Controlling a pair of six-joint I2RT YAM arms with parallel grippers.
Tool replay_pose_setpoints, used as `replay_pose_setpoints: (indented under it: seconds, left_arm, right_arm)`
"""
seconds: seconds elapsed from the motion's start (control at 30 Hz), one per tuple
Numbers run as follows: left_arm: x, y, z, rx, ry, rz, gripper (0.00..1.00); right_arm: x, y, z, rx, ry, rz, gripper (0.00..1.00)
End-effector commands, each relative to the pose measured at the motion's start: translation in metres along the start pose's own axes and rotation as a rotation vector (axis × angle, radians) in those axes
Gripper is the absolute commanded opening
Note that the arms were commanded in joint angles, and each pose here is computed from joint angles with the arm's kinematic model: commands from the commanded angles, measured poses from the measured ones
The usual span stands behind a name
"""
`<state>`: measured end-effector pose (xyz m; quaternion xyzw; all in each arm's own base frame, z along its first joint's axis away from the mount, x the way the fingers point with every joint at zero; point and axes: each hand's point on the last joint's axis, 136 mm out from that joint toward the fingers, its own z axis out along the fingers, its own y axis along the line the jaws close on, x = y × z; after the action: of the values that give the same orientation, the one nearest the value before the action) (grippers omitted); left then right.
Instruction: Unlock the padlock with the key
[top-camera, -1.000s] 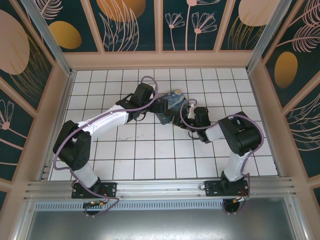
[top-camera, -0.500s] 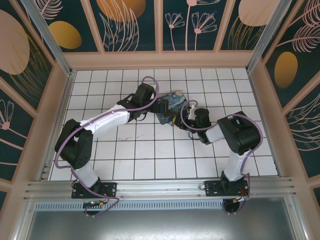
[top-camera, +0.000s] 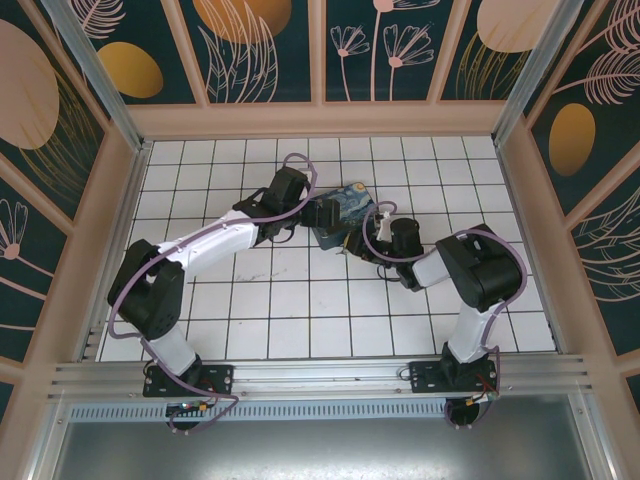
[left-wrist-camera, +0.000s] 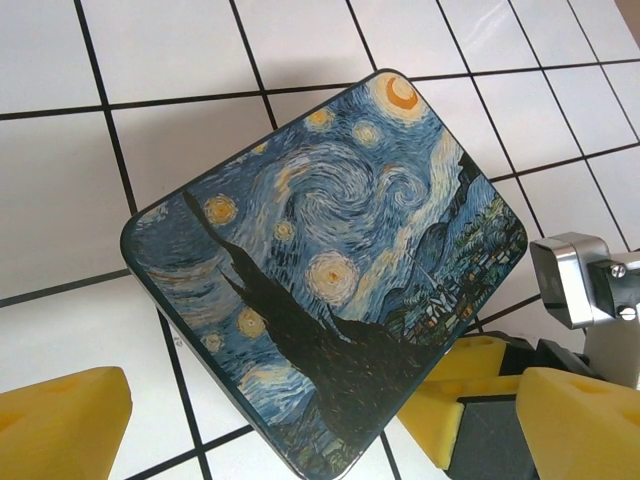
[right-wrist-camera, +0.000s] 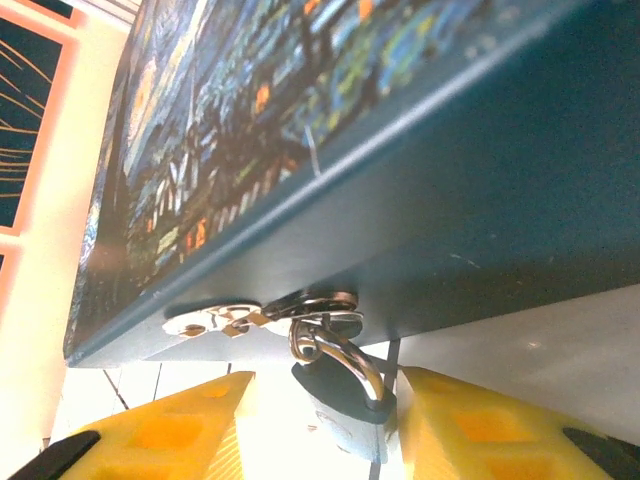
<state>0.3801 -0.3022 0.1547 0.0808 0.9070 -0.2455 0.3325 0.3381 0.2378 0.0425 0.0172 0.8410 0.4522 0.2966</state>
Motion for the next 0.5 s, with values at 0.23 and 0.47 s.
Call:
replay_pose_setpoints:
  seconds: [0.23,0.47]
  left_arm:
    - [-0.007,-0.004,-0.009,0.031,-0.029,-0.023,0.98]
    - [-0.007,-0.005,-0.009,0.034,-0.028,-0.025,0.99]
  right_arm:
    - [0.016,-0.007,0.001,-0.028,0.021,0.054,0.25]
    - [0.013,-0.011,0.007,-0.015,-0.008,0.069,0.30]
